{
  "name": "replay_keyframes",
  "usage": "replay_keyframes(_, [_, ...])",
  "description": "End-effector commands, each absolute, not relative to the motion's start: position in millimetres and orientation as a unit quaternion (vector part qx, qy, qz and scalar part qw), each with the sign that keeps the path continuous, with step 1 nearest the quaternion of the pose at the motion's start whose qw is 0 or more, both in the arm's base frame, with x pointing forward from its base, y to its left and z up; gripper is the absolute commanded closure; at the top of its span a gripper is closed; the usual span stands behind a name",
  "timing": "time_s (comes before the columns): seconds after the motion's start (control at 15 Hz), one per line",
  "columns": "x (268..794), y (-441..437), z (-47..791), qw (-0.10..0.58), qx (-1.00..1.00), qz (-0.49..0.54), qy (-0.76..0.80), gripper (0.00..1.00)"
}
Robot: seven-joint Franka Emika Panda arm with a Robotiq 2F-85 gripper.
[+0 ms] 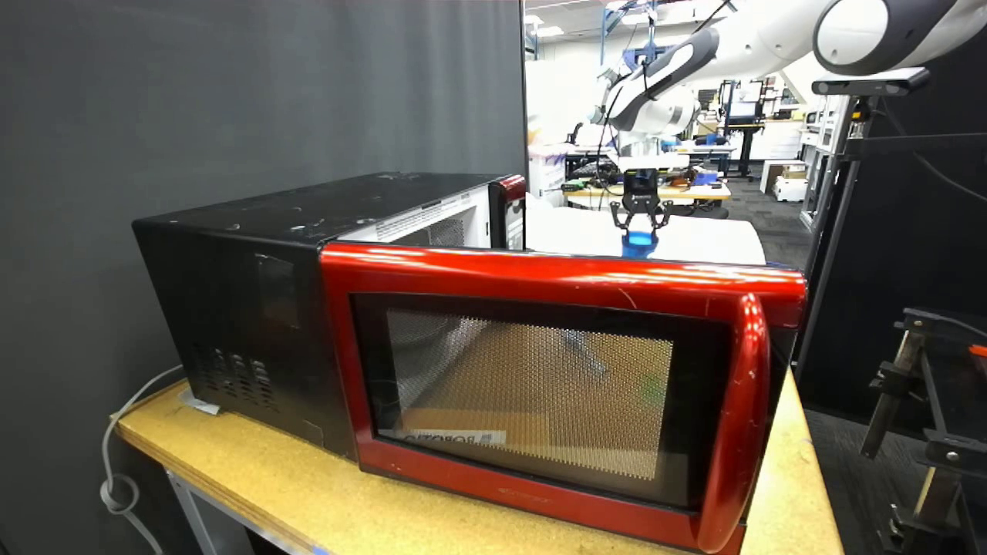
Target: Remove the marker from the blue bowl and put it on the table
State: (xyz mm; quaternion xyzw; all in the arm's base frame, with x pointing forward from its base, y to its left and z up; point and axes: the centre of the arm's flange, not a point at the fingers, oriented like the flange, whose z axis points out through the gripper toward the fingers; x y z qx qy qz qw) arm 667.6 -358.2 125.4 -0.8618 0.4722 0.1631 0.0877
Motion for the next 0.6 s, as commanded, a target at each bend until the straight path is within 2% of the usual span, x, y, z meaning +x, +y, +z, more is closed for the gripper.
replay_keyframes(0.0, [677.0,-357.7,122.2,0.093,-0.862,0.178,0.465,0.39])
replay_keyframes(0.07, [678.8,-356.0,122.2,0.093,-0.862,0.181,0.464,0.40])
replay_keyframes(0.13, [679.2,-355.2,121.6,0.094,-0.862,0.183,0.463,0.47])
replay_keyframes(0.2, [680.3,-354.4,121.6,0.095,-0.862,0.186,0.463,0.66])
replay_keyframes(0.4, [681.6,-355.5,121.6,0.097,-0.860,0.189,0.463,0.89])
replay_keyframes(0.53, [682.3,-357.1,121.3,0.098,-0.859,0.192,0.464,1.00])
